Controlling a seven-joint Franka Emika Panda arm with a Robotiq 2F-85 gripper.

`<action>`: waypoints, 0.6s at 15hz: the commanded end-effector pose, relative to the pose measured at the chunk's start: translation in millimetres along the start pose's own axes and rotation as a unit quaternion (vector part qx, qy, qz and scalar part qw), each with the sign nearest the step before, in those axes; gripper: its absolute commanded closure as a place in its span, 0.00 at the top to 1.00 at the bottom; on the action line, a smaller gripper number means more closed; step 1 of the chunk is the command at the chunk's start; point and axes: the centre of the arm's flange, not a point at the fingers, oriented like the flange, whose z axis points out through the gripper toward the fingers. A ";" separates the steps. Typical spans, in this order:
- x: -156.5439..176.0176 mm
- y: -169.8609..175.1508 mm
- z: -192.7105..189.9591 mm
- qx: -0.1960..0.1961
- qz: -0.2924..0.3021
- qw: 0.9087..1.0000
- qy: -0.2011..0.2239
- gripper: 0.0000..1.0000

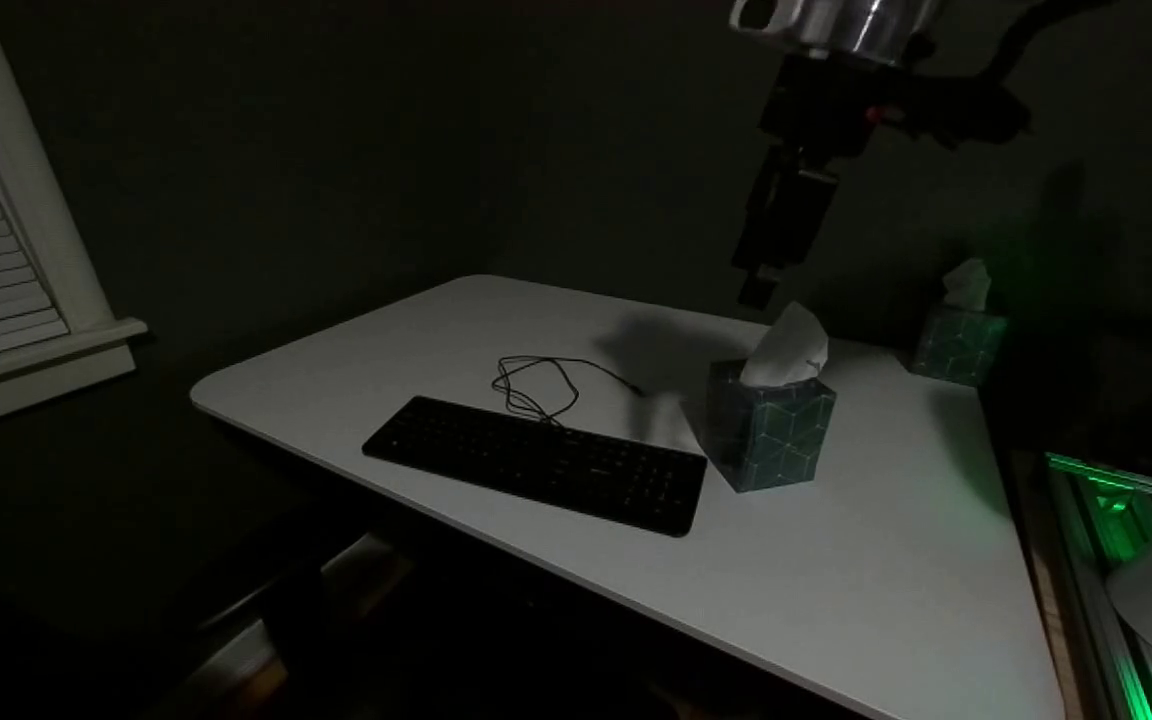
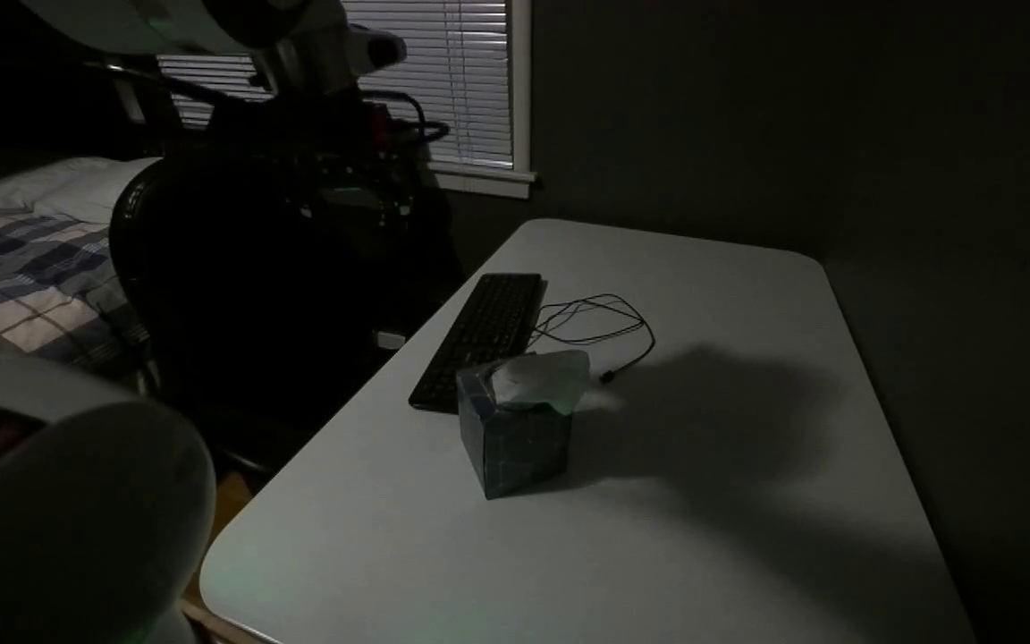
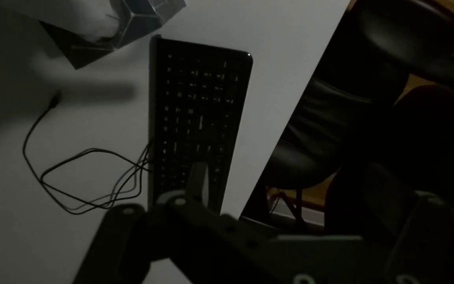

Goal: Move the keyboard to the right

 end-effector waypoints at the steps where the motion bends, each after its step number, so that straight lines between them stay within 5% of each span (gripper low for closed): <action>1: 52.3 18.1 67.9 0.030 0.002 0.999 -0.017 1.00; 9: 96.6 87.1 180.1 0.053 -0.015 0.998 -0.013 1.00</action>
